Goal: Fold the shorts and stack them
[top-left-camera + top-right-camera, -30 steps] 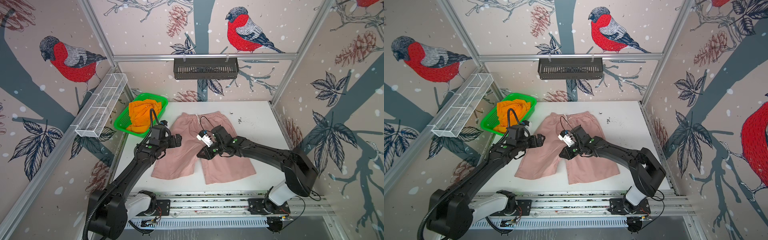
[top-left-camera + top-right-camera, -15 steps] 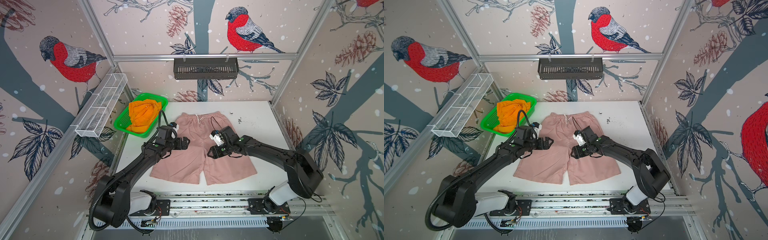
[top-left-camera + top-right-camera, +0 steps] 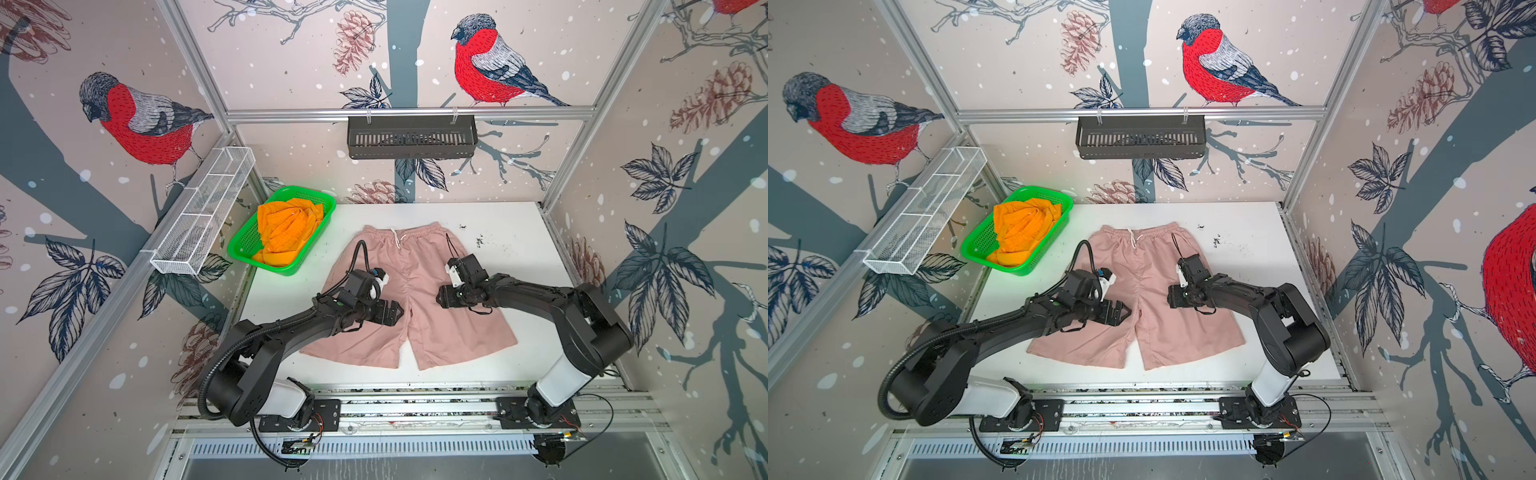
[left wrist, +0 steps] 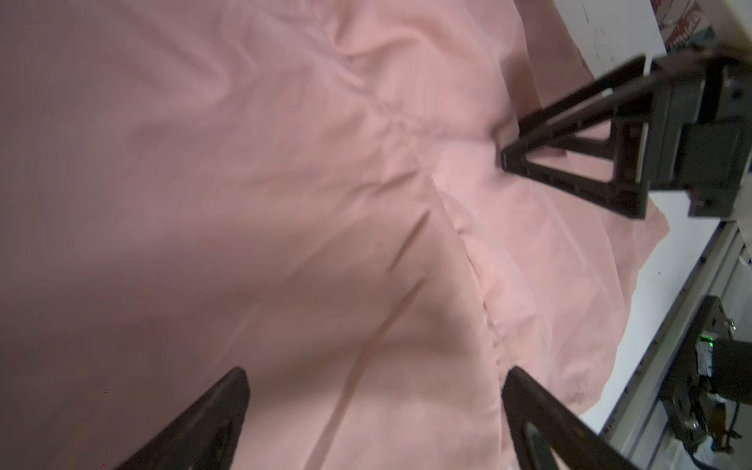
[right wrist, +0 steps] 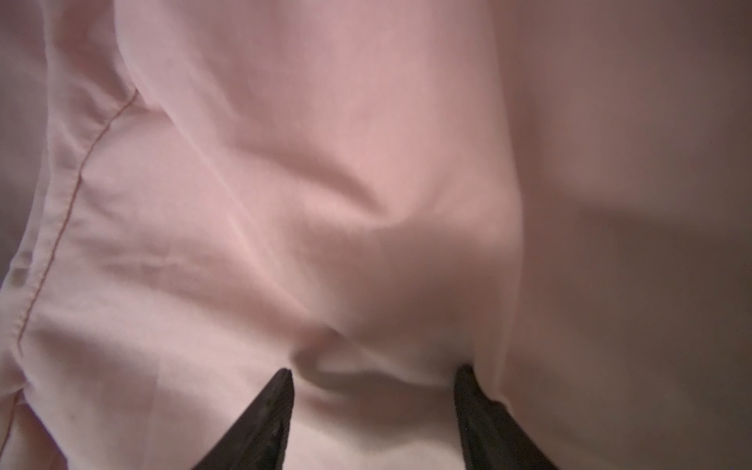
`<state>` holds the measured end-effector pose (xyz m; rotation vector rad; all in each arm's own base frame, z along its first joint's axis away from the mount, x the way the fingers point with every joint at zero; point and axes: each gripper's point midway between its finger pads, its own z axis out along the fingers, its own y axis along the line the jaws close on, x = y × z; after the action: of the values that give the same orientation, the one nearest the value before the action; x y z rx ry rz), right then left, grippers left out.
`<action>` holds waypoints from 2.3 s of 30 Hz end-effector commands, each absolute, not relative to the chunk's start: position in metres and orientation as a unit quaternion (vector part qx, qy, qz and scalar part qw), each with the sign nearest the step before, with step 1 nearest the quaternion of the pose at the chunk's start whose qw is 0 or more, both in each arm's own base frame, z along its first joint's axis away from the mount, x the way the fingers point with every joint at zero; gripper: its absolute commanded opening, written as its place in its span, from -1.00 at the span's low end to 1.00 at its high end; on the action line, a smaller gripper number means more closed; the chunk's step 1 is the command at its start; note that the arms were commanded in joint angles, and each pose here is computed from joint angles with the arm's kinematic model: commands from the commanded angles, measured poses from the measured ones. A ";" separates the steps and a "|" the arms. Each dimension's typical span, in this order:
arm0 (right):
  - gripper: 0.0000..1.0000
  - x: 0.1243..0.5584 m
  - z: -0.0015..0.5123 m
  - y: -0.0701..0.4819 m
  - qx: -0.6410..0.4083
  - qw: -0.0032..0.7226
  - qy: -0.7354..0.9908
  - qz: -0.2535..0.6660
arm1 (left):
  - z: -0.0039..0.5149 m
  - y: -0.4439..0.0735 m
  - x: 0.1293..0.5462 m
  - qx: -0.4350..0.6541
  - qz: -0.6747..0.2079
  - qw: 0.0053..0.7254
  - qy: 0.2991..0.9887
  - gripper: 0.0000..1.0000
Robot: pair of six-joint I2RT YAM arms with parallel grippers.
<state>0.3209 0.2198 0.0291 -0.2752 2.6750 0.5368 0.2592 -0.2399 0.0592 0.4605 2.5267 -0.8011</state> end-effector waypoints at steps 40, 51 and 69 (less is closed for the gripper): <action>0.32 0.218 0.041 0.308 -0.283 0.181 0.941 0.040 | 0.238 -0.146 0.376 0.009 -0.208 0.470 0.858 0.96; 0.13 0.217 0.008 0.217 -0.193 0.115 0.974 -0.004 | 0.225 -0.145 0.371 0.012 -0.205 0.454 0.867 0.96; 0.31 0.271 0.122 0.264 -0.147 0.267 0.926 0.221 | 0.250 -0.178 0.422 0.092 -0.203 0.507 0.832 0.96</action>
<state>0.2753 0.2039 0.1040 -0.2659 2.6104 0.3427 0.4003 -0.1816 0.2125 0.2256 2.1441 -0.5427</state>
